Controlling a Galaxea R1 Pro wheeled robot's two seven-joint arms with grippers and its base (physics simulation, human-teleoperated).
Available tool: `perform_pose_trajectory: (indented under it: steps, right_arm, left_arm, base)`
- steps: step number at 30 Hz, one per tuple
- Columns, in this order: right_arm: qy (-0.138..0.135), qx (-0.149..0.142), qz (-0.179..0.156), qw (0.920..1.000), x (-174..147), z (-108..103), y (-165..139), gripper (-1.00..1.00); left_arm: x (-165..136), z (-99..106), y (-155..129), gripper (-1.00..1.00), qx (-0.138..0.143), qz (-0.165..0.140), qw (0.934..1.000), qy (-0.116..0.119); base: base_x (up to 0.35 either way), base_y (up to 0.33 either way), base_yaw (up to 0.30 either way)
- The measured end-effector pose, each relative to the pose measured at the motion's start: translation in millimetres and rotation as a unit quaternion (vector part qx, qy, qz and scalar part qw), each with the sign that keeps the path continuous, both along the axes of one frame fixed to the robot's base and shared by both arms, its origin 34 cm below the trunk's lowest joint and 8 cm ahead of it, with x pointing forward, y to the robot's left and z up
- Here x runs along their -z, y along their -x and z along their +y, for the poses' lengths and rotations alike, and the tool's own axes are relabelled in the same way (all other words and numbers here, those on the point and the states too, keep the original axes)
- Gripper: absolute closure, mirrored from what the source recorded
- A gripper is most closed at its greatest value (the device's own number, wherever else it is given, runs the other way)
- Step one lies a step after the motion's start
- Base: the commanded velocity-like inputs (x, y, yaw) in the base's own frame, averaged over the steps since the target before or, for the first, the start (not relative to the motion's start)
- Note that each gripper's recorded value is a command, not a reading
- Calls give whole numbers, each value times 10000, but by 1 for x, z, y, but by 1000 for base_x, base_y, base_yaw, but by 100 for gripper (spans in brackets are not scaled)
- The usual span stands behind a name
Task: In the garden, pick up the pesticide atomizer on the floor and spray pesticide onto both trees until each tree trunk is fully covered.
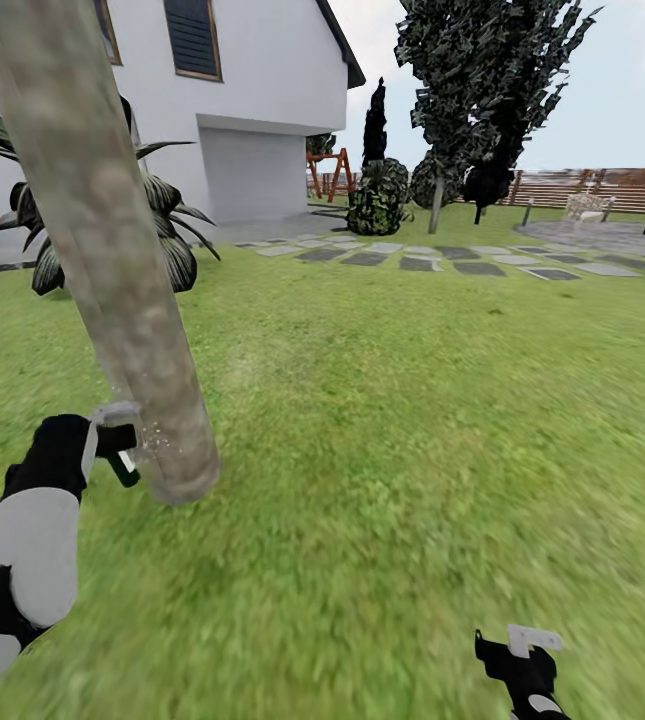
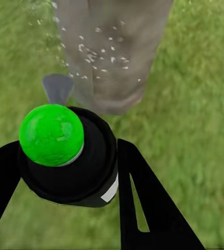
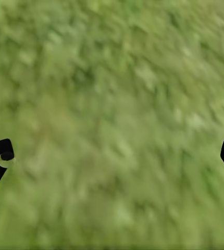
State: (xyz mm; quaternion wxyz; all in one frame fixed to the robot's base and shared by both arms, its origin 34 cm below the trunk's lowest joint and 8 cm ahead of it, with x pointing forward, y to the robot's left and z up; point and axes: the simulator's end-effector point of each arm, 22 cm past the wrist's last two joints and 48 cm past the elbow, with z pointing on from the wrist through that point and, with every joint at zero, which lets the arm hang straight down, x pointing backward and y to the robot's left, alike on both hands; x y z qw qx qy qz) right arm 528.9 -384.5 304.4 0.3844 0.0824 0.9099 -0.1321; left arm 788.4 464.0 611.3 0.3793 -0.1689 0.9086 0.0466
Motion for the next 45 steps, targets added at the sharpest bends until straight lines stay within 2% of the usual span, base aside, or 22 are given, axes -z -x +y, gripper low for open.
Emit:
perform_pose_trajectory:
  steps: [2, 4, 8, 10, 11, 15, 20, 45]
  right_arm:
    - [1, 0, 2, 10000, 0, 0, 0, -100]
    - [1, 2, 2, 10000, 0, 0, 0, -100]
    - [-2, 1, 3, 10000, 0, 0, 0, -100]
    - [-8, 0, 4, 10000, 1, 1, 0, -100]
    - [-12, -2, 4, 10000, 1, 2, 0, -100]
    - [-19, -6, 3, 10000, 1, 3, 0, -100]
    - [-11, -2, 0, 10000, 0, 2, 0, -100]
    - [-19, -5, 1, 10000, 1, 3, 0, -100]
  left_arm:
    - [-4, 20, 5, 100, -25, -15, 10000, -10]
    - [-5, 21, 5, 100, -13, -24, 10000, 19]
    - [-6, -12, -5, 100, 417, 160, 9988, -204]
    - [0, -33, -4, 100, 560, 369, 9976, -176]
    - [3, -35, -1, 100, 572, 476, 9970, -206]
    - [13, -23, 10, 100, 513, 655, 9961, -309]
    - [12, -4, 16, 100, 394, 672, 9963, -349]
    - [13, -4, 16, 100, 374, 671, 9965, -320]
  base:
    - [0, 0, 0]
    - [0, 0, 0]
    - [0, 0, 9]
    - [0, 0, 187]
    - [0, 0, 244]
    - [0, 0, 214]
    - [98, -163, 22]
    - [111, -255, 0]
